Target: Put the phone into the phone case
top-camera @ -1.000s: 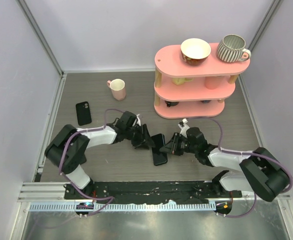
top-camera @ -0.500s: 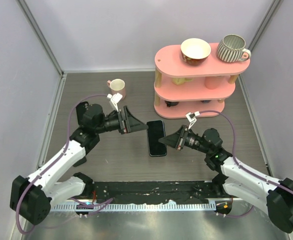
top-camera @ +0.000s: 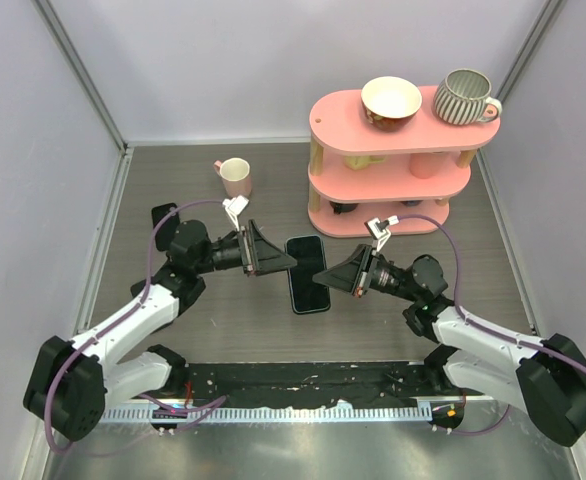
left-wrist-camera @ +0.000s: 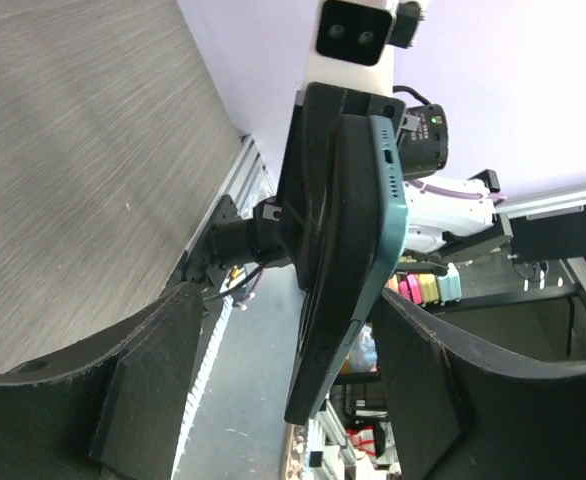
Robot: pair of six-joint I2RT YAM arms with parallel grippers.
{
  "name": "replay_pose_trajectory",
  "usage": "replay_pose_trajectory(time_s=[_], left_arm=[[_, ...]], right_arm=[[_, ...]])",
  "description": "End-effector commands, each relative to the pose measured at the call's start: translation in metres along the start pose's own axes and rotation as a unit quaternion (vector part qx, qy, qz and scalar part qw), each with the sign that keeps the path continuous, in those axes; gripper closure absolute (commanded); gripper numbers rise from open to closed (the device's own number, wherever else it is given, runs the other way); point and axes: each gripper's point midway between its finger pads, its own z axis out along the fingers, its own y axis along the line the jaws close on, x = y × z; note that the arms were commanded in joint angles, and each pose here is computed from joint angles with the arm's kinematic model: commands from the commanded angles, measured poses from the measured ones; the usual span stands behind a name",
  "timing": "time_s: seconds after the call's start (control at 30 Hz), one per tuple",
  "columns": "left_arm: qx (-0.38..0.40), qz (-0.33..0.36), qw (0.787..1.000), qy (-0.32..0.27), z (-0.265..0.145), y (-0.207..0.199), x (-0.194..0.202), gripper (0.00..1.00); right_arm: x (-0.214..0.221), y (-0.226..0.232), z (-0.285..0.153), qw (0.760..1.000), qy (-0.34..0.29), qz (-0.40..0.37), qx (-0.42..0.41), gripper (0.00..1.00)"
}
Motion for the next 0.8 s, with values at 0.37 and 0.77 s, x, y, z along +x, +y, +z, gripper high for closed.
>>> replay_pose_trajectory(time_s=[0.37, 0.77], left_arm=[[0.06, 0.022, 0.998, 0.006, 0.004, -0.025, 0.0, 0.72], [0.039, 0.012, 0.999, 0.021, 0.01, -0.009, 0.006, 1.0]], right_arm=[[-0.006, 0.013, 0.006, 0.999, -0.001, -0.029, -0.032, 0.98], [-0.007, 0.013, 0.008, 0.999, 0.005, -0.03, -0.021, 0.67]])
